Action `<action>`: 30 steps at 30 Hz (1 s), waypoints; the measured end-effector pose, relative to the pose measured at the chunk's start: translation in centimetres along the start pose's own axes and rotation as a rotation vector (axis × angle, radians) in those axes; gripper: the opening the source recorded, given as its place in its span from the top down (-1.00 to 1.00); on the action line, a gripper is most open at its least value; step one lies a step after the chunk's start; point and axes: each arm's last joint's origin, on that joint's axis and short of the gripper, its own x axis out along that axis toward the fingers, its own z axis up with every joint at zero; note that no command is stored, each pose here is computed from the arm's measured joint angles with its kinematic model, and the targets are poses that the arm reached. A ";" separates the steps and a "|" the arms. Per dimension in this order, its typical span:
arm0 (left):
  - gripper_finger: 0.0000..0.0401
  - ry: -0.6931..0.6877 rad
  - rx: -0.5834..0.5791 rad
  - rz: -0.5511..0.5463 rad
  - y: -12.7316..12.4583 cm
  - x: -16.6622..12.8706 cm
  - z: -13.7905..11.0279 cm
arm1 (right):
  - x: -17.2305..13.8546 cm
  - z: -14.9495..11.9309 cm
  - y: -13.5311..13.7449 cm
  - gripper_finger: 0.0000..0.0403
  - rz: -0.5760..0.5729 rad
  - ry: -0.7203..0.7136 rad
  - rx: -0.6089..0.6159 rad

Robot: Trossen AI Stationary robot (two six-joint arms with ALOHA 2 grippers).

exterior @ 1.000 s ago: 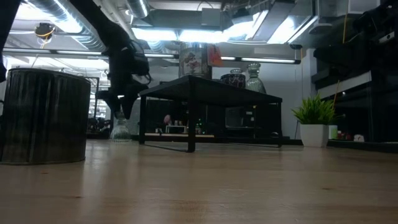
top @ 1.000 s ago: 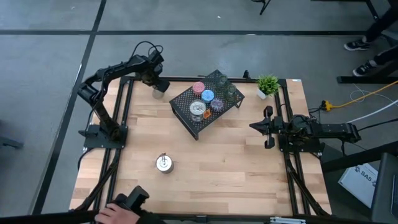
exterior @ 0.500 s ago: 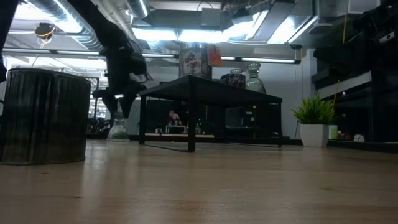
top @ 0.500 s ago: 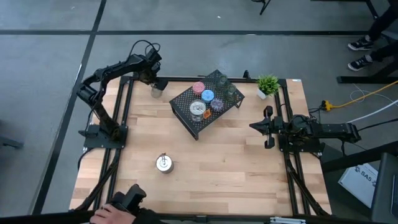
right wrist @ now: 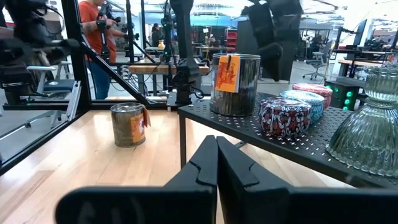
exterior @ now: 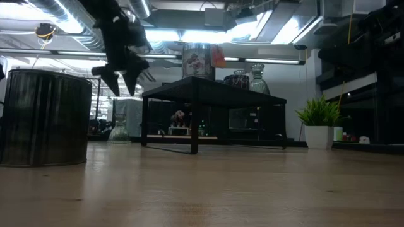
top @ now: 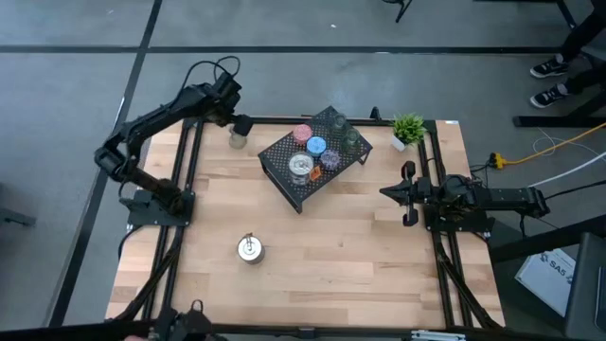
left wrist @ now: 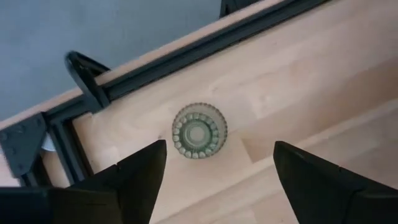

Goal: Pick & Place candle stick holders
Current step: Put the green glass candle holder on the shelf aligned with the green glass candle holders

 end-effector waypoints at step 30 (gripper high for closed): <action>-0.46 -0.442 -0.123 0.102 -2.6 4.5 -12.8 | 0.0 0.0 0.0 1.00 0.000 0.000 0.000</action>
